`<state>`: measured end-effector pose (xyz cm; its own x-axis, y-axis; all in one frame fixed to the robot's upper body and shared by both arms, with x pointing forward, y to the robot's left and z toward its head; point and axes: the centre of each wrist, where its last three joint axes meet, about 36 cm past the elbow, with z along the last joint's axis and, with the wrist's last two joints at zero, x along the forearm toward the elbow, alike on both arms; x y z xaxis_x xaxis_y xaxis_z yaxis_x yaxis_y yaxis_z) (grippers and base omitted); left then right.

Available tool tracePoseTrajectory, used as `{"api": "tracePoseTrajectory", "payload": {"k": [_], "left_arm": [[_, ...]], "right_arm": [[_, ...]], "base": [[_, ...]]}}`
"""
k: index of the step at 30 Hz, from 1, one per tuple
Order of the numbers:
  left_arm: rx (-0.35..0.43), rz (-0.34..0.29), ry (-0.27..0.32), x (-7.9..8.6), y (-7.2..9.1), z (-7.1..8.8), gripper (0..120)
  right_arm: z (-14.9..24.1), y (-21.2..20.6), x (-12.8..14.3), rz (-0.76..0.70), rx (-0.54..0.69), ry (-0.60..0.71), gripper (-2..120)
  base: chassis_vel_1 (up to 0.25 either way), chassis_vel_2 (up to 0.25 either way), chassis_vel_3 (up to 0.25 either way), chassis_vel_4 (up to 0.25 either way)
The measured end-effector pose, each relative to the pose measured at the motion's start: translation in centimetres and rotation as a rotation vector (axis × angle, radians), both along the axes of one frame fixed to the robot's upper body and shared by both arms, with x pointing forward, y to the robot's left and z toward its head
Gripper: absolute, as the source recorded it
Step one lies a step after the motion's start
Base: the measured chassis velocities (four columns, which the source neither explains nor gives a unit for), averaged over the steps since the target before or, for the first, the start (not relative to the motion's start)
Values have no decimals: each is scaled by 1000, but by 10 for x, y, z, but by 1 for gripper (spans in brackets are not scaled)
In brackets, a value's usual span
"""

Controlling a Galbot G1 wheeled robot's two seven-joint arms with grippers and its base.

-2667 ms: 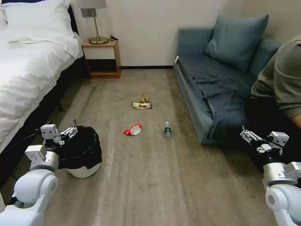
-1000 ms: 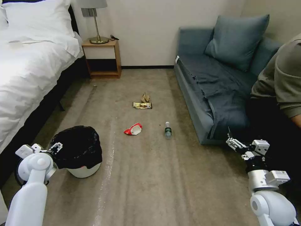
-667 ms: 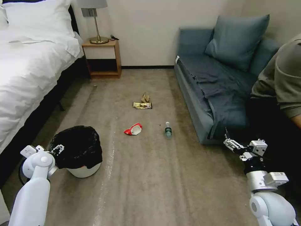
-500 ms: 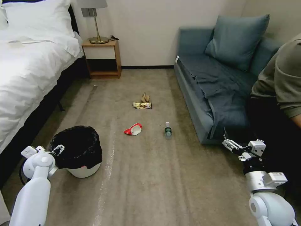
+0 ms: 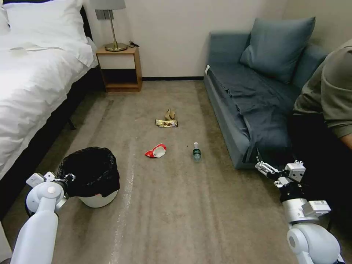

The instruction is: Pick up the trash bin, then pick up the garbage on the floor and place it into the trash bin.

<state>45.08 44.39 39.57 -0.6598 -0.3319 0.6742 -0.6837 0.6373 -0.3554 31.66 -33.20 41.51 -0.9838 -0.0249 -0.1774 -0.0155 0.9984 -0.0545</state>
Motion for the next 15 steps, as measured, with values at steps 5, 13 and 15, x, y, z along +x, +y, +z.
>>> {"api": "tracePoseTrajectory", "payload": {"k": [5, 13, 15], "left_arm": [[-5, 1, -6, 0, 1, -5, 10], [12, -39, -26, -7, -2, -1, 2], [40, -64, -35, -14, -4, 4, 2]], "right_arm": [[-3, -1, 1, -4, -2, 3, 100], [-4, -2, 0, -5, -3, 3, 100], [-4, -3, 1, -6, -2, 2, 100]], "base": [[0, 0, 0, 0], [0, 0, 0, 0], [0, 0, 0, 0]]}}
